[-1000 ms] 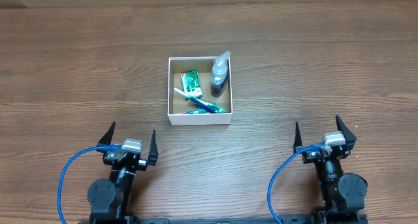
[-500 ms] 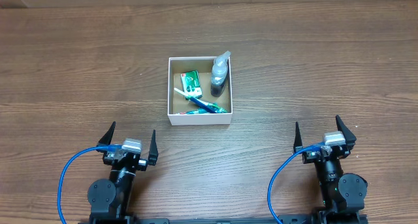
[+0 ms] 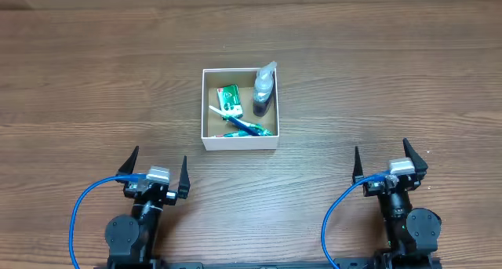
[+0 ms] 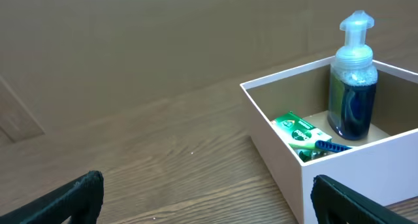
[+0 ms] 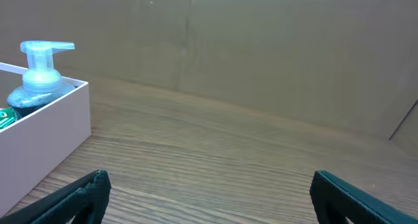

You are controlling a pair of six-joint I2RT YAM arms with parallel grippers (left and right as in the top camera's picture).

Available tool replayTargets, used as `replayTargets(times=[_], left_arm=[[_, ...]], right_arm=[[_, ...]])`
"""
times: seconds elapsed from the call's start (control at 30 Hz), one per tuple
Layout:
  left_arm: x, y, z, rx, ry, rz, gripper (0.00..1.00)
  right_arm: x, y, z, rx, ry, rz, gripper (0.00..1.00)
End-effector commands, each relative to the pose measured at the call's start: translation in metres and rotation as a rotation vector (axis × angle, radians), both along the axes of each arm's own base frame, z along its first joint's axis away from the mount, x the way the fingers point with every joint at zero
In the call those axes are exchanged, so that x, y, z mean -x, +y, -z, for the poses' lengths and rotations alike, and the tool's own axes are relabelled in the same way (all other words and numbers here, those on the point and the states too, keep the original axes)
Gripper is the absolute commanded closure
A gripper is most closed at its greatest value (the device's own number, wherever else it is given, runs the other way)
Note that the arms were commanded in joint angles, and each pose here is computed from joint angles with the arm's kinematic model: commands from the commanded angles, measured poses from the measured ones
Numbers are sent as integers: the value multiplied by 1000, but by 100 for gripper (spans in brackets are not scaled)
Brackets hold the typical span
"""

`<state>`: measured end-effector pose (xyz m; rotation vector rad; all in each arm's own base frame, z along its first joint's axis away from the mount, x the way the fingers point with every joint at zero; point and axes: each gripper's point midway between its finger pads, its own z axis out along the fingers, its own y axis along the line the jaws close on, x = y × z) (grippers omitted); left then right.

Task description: Pack container

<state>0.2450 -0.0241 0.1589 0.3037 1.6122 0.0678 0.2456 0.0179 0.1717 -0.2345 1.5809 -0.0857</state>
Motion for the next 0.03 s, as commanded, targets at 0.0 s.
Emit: replayTargets(times=[0.0], left_arm=[[0, -1, 1, -18, -5, 6, 0]], right_arm=[[0, 1, 1, 4, -5, -4, 0]])
